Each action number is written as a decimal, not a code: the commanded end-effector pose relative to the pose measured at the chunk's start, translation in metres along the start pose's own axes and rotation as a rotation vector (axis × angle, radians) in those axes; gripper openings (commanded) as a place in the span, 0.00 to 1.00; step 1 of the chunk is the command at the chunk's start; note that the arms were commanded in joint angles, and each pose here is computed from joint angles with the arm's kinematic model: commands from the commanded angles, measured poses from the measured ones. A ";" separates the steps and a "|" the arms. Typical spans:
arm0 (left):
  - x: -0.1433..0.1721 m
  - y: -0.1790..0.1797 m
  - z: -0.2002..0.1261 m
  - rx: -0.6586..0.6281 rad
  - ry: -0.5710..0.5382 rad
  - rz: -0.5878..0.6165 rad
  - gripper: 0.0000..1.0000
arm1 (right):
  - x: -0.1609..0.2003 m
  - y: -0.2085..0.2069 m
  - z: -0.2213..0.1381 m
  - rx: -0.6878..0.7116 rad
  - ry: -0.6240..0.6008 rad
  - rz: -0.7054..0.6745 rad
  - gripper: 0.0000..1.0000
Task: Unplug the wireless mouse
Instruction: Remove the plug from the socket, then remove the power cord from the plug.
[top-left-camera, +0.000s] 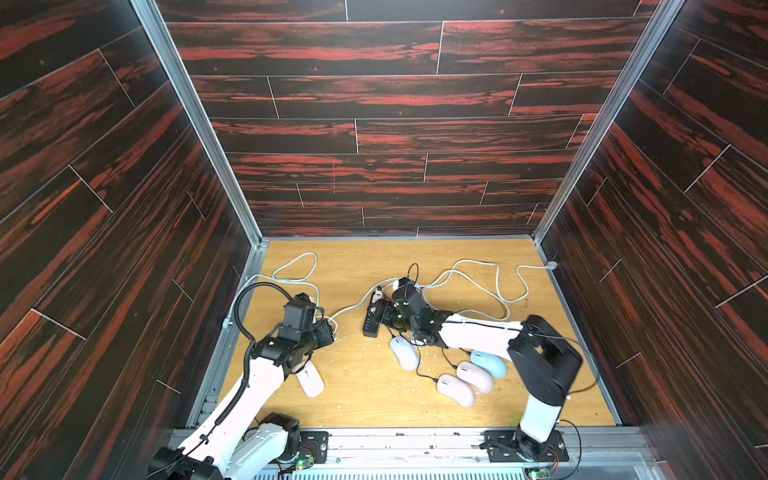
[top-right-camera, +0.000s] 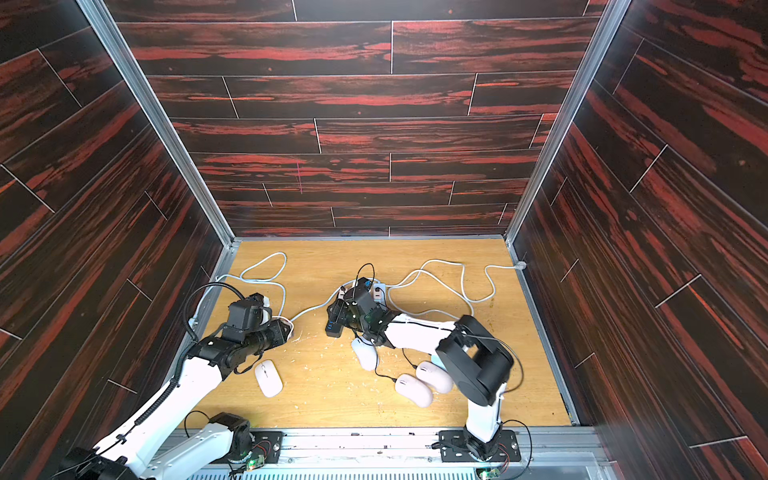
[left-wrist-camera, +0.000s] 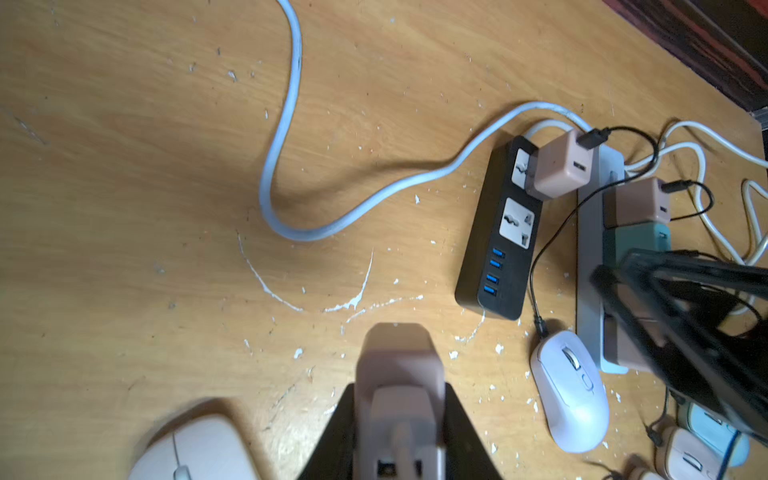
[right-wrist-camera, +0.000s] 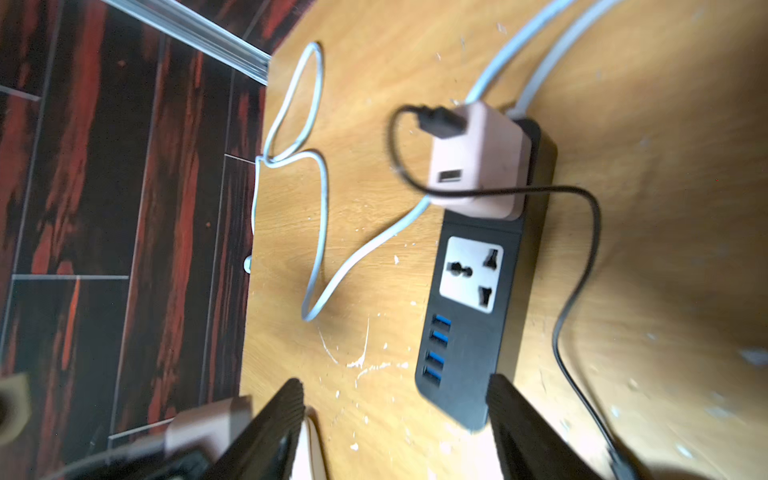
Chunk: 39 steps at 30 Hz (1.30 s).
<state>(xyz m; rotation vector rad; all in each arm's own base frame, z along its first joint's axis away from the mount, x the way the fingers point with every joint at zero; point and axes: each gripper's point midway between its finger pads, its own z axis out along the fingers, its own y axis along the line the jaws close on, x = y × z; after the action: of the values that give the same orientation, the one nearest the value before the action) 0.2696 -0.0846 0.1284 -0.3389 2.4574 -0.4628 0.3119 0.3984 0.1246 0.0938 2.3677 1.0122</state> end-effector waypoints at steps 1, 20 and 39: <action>0.009 -0.017 -0.012 0.081 0.061 -0.005 0.00 | 0.000 0.009 -0.028 0.038 -0.066 -0.217 0.72; -0.007 -0.156 -0.104 0.686 0.019 0.177 0.00 | 0.027 0.083 -0.147 -0.236 -0.222 -1.082 0.82; 0.009 -0.175 -0.135 0.801 0.066 0.300 0.00 | 0.015 0.114 -0.172 -0.210 -0.344 -1.274 0.94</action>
<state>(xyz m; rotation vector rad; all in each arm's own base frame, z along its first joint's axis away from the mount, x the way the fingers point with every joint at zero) 0.2140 -0.2102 0.2743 0.2960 2.1731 -1.2287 0.1921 0.3731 0.2629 -1.0976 1.5353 0.5055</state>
